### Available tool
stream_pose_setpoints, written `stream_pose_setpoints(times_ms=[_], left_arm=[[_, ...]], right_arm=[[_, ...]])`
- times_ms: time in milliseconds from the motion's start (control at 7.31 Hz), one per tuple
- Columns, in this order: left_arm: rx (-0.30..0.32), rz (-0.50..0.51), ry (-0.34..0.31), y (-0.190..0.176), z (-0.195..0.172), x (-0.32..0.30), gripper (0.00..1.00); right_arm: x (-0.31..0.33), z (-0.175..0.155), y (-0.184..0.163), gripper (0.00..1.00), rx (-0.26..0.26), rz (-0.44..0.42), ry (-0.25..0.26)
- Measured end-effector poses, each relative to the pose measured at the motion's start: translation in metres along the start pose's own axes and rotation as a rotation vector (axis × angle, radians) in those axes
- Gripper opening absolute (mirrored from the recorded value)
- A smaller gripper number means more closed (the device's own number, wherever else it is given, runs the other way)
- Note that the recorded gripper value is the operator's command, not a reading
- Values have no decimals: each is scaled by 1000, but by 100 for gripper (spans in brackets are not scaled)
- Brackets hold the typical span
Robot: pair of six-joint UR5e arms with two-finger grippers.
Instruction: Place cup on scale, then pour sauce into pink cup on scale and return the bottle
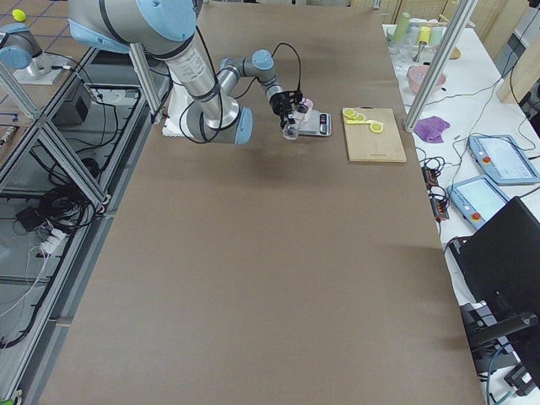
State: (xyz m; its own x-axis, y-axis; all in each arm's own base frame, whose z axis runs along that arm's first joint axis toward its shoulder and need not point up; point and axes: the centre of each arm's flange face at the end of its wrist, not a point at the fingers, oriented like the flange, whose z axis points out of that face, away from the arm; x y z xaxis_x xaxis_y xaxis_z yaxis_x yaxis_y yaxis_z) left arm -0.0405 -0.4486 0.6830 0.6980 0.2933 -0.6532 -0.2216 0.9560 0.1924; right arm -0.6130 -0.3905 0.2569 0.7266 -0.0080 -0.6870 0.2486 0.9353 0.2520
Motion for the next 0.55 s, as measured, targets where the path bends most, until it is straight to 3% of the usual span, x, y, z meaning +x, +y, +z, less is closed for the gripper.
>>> stream_pose_setpoints(times_ms=[547], left_arm=[[0, 0, 0, 0, 0, 0, 98]], right_arm=[[-6, -6, 1, 0, -28, -6, 54]])
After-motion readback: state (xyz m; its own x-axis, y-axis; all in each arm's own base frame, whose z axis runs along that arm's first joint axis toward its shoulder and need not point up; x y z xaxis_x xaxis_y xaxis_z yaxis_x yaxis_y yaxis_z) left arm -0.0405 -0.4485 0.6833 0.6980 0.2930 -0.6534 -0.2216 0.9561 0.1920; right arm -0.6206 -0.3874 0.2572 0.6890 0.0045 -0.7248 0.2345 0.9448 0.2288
